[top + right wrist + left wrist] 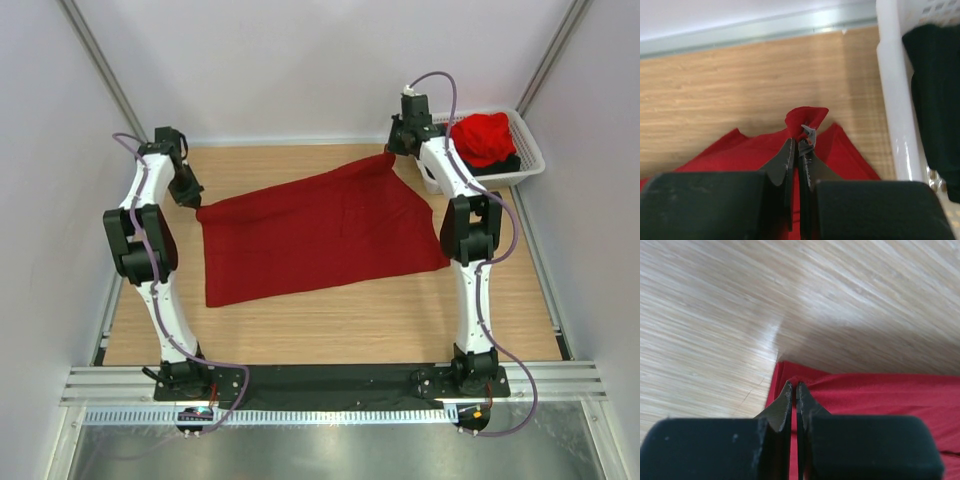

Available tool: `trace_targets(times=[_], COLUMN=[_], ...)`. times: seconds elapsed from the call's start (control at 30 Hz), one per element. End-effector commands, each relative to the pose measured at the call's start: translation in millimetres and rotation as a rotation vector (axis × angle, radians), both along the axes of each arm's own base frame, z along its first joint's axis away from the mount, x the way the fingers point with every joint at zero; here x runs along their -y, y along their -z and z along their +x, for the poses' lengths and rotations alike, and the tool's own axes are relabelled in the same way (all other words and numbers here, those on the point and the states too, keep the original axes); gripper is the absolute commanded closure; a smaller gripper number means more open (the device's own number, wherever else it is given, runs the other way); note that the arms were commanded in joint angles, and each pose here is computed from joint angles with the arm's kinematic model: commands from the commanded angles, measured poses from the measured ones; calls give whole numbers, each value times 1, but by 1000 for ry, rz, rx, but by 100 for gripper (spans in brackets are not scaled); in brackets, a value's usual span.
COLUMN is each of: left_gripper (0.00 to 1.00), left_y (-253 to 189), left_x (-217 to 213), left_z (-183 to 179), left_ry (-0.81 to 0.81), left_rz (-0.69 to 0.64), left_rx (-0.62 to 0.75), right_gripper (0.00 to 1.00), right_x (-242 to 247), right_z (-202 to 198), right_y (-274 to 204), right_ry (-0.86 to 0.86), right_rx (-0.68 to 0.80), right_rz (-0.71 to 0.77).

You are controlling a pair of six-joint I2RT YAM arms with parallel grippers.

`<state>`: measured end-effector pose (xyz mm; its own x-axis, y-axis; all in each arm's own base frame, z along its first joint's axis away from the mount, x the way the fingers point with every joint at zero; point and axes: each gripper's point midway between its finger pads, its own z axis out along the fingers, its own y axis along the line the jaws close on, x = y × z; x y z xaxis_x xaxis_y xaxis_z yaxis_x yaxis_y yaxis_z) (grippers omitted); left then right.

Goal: Fold and stack the t-shirts
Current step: Fold the tshirt

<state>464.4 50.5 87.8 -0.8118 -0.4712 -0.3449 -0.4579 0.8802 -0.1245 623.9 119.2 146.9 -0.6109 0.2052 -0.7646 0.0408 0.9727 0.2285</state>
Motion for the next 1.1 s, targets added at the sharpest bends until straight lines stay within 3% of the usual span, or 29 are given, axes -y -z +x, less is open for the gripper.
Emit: trace_targets(times=[0.0,0.43,0.67,1.07], left_gripper=[100,100,100,100], left_y=[-29,-37,-23,-3], left_x=[3,22,27,22], left_z=[-7,-48,-70,-83], left_ry=[-12,24,35,23], left_rz=[9,80,111,135], left_rx=[50,6,-32,-79], right_gripper=[99,99,99,99], right_x=[3,36,47,54], right_z=[-20,-80,-116,-138], right_y=[-44,-41,-12,11], right_ry=[4,84,92,86], right_rx=[22,-67,-156,-216], right_rz=[6,-27,-47,-62])
